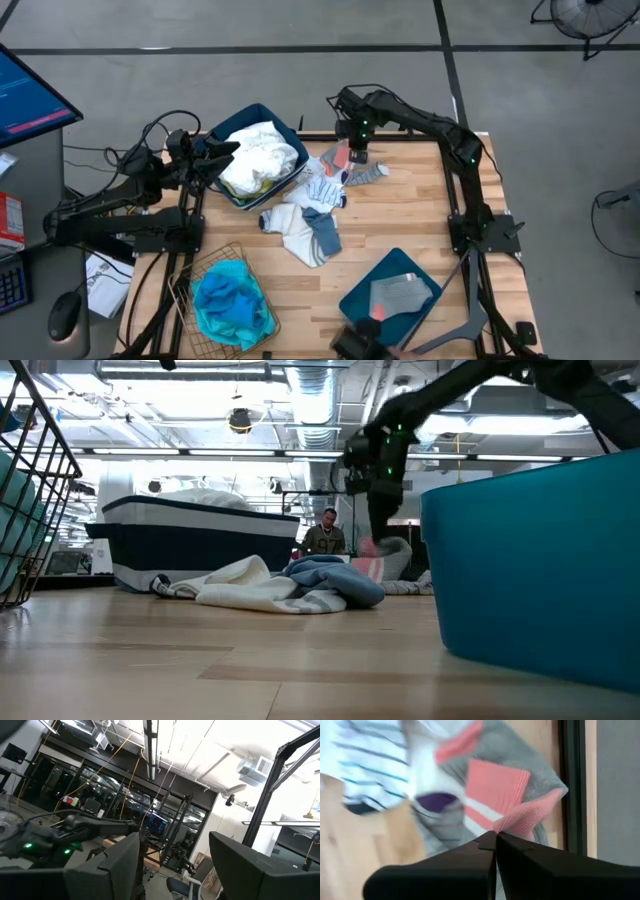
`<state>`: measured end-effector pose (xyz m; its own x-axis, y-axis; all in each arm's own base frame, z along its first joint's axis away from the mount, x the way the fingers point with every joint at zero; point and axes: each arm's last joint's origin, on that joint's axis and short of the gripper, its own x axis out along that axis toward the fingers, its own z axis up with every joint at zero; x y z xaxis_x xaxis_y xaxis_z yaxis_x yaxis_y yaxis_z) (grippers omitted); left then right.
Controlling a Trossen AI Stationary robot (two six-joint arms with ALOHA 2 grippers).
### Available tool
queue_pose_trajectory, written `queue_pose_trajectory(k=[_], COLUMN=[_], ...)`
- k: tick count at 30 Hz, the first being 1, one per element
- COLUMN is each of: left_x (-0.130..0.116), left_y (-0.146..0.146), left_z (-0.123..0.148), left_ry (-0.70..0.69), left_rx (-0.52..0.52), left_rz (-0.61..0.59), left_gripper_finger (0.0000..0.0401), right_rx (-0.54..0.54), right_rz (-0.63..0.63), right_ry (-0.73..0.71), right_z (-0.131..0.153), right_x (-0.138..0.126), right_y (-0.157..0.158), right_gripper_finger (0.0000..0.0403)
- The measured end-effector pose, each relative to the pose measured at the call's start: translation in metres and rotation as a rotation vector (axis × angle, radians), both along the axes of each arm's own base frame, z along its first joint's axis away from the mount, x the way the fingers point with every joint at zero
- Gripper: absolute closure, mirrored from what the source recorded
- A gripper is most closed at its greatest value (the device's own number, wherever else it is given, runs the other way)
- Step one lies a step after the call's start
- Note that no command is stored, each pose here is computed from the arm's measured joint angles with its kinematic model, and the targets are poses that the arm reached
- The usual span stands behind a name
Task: Pick & Place Cloths
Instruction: Put the gray sock into the blue bin
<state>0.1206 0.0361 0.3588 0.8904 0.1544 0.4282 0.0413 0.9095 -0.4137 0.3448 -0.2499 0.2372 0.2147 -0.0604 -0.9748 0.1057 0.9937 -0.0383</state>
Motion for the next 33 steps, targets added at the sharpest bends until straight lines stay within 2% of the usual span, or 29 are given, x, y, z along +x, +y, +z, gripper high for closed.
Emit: queue_pose_trajectory(k=[8, 14, 19, 24, 28, 33], left_x=[0.000, 0.000, 0.000, 0.000, 0.000, 0.000], left_y=[0.000, 0.000, 0.000, 0.000, -0.001, -0.001], left_z=[0.000, 0.000, 0.000, 0.000, -0.001, -0.001], left_ry=[0.001, 0.002, 0.005, 0.007, 0.010, 0.012], left_rx=[0.000, -0.001, -0.001, 0.007, 0.010, 0.009], left_rz=[0.000, 0.000, -0.001, -0.018, -0.025, -0.025], left_gripper_finger=[0.0176, 0.0176, 0.0176, 0.0176, 0.0176, 0.0176], right_rx=[0.044, 0.027, 0.063, 0.054, -0.007, -0.045], right_rz=[0.013, 0.050, 0.012, 0.039, 0.067, 0.007], right_ry=[-0.062, -0.161, -0.168, -0.185, -0.212, -0.289], right_z=[0.008, 0.011, 0.012, 0.013, 0.035, 0.076], right_x=[0.031, 0.061, 0.071, 0.083, 0.077, 0.057], right_y=[0.050, 0.093, 0.120, 0.154, 0.177, 0.195], right_gripper_finger=[0.0403, 0.0403, 0.0403, 0.0403, 0.0403, 0.0403])
